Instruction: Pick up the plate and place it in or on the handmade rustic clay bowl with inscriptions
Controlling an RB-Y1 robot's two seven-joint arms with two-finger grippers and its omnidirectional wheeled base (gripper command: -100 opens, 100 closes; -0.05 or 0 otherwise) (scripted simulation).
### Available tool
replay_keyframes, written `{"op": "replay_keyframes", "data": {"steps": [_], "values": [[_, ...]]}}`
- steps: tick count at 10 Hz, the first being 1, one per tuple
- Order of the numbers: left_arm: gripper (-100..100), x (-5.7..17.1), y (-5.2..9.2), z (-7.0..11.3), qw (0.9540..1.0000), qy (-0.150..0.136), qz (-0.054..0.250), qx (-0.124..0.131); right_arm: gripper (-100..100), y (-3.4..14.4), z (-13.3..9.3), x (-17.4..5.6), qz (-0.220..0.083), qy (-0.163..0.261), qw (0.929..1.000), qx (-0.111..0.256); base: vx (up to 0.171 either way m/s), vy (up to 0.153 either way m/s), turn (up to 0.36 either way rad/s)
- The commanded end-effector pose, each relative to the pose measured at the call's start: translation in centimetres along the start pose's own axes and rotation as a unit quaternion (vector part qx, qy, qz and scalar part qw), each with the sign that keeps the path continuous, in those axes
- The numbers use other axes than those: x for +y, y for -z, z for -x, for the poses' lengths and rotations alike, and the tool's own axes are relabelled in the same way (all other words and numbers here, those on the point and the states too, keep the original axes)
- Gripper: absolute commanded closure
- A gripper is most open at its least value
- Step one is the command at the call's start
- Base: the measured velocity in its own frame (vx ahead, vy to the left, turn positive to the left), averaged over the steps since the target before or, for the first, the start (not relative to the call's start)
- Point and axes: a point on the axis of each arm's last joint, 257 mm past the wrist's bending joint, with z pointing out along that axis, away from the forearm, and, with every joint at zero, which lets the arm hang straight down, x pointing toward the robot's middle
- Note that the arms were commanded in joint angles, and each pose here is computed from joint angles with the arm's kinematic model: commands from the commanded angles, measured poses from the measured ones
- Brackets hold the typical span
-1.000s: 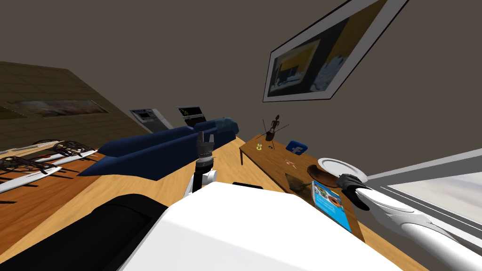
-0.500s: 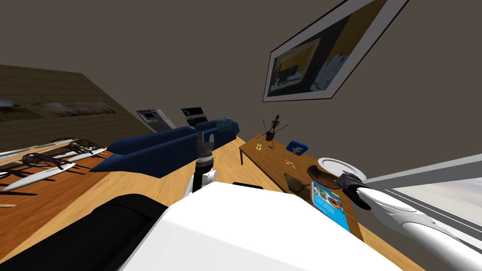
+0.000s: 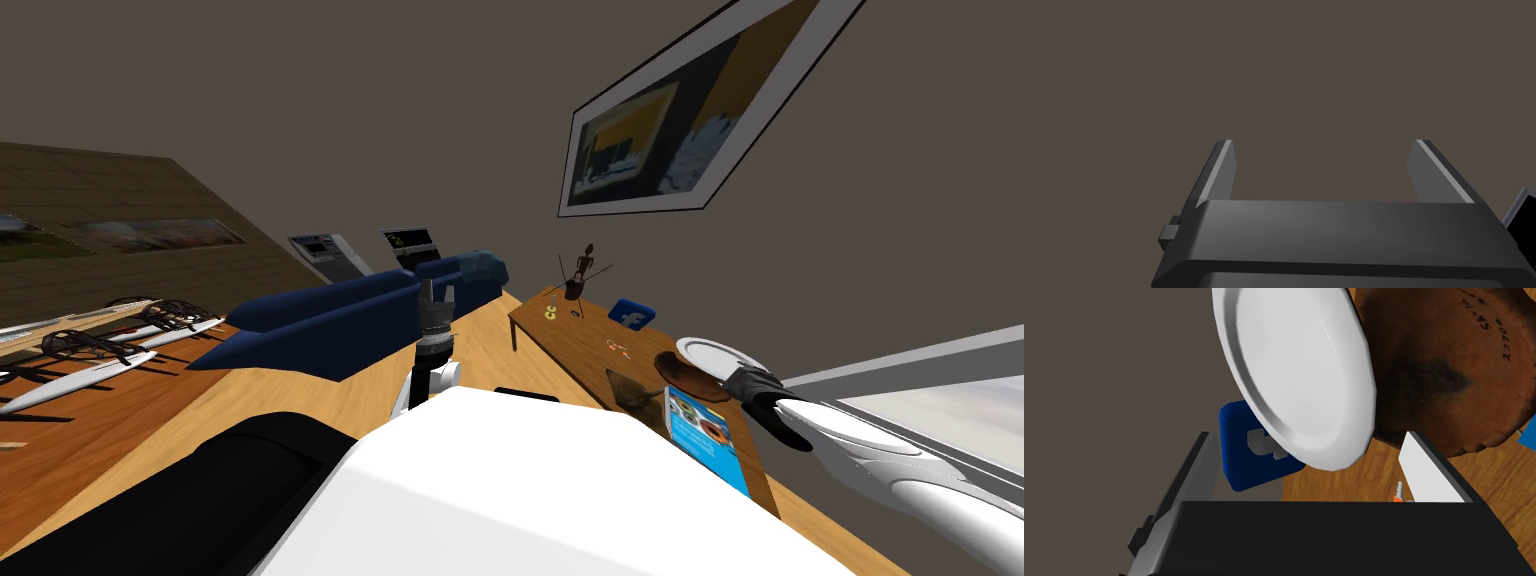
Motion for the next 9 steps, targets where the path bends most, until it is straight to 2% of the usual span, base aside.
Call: {"op": "replay_keyframes", "data": {"steps": [1, 4, 5, 9], "values": [[0, 0.0, 0.0, 0.0, 1.0000, 0.000, 0.000, 0.000, -100, -0.2, -0.3, -0.7, -0.002, -0.001, 1.0000, -0.001, 0.027, 0.068, -0.027], [0, 0.0, 0.0, 0.0, 1.0000, 0.000, 0.000, 0.000, -100, 0.0, -0.9, -2.1, -0.003, 0.001, 1.0000, -0.004, 0.010, 0.033, -0.009], [0, 0.0, 0.0, 0.0, 1.0000, 0.000, 0.000, 0.000, -100, 0.2, -1.5, -3.4, -0.004, 0.003, 1.0000, -0.006, 0.022, 0.067, -0.041], [0, 0.0, 0.0, 0.0, 1.0000, 0.000, 0.000, 0.000, -100, 0.3, -1.7, -4.0, -0.003, 0.006, 0.9999, -0.008, 0.021, 0.033, -0.009]]}}
